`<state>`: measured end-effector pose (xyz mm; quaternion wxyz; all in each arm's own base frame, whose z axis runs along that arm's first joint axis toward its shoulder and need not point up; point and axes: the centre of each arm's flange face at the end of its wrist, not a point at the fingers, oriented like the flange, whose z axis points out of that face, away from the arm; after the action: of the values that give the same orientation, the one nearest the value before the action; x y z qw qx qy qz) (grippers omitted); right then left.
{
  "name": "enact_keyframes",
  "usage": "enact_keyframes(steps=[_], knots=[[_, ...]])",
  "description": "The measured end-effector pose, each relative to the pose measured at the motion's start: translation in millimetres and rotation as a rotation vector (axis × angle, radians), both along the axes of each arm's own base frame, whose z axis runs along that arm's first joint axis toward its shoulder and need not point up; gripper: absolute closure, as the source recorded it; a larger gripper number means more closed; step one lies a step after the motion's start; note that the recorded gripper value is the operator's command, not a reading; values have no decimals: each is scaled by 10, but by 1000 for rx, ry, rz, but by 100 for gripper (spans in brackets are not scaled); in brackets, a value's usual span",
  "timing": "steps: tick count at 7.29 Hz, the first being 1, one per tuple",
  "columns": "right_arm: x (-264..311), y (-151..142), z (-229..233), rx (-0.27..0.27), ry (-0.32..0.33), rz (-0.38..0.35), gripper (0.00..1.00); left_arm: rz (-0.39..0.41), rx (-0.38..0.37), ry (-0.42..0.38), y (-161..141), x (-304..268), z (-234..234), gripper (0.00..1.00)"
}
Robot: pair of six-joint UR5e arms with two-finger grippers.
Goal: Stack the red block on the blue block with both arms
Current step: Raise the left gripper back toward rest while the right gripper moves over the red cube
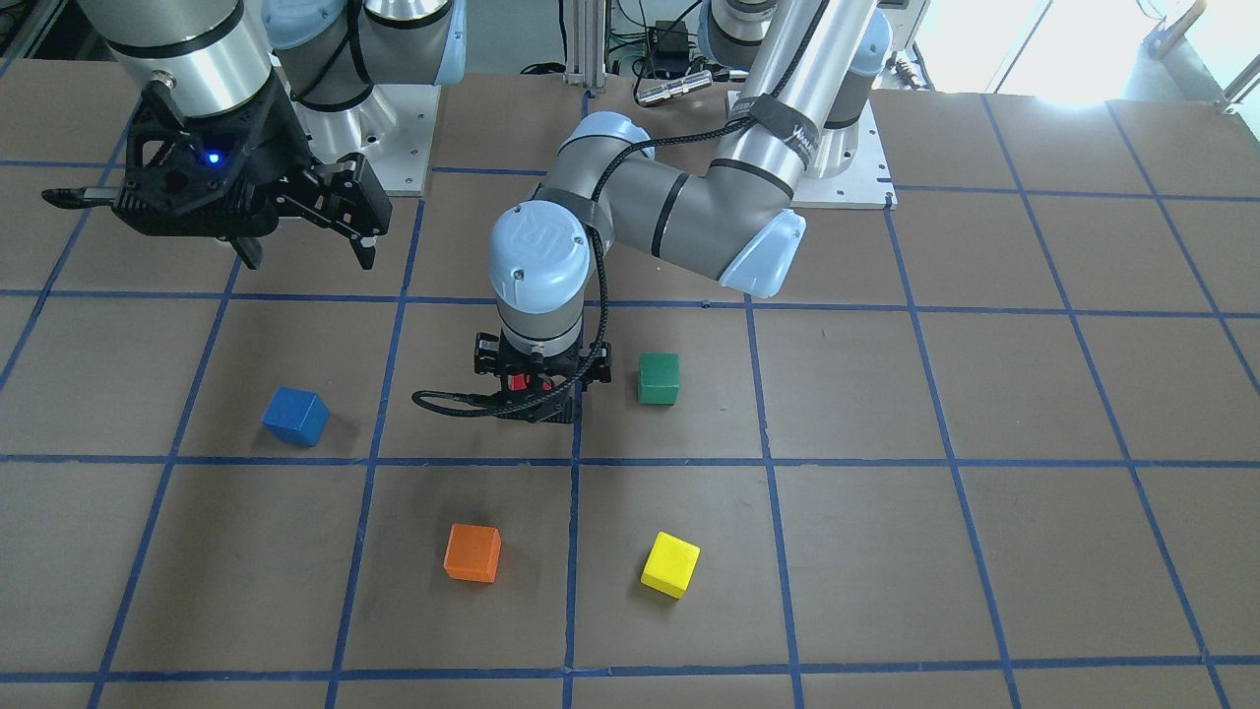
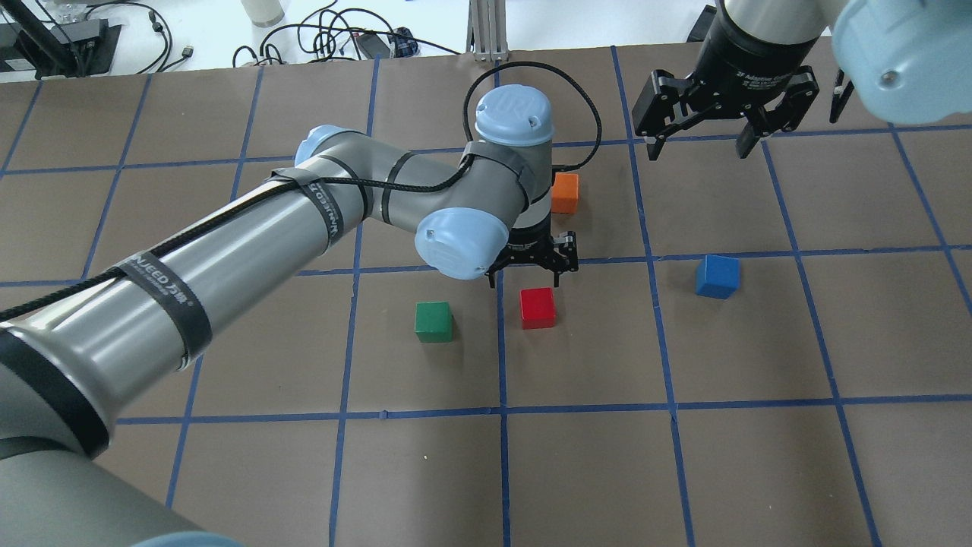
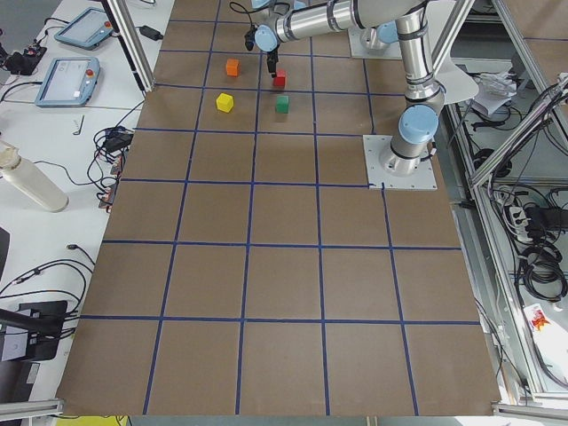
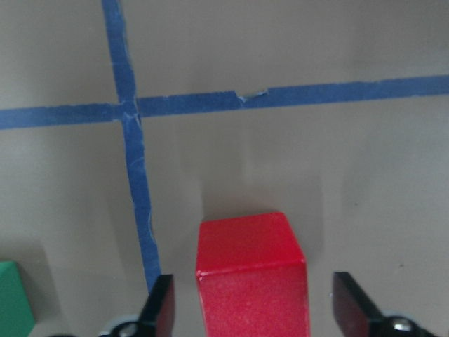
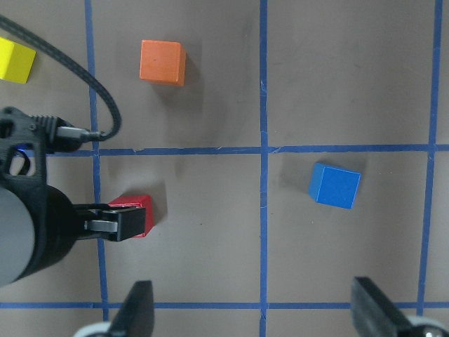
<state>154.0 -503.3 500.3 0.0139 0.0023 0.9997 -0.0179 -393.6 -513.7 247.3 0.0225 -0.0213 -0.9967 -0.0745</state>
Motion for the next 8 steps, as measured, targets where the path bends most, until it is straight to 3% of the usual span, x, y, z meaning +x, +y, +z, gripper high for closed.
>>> enact_keyframes(steps=[4,8], knots=[[135,109,-356,62,-8,-6,0,-26,-7,12,-307,1419,984,0],[986,341,-1401,66,-2,-13,0,-17,-110,25,-125,2498,2014,0]])
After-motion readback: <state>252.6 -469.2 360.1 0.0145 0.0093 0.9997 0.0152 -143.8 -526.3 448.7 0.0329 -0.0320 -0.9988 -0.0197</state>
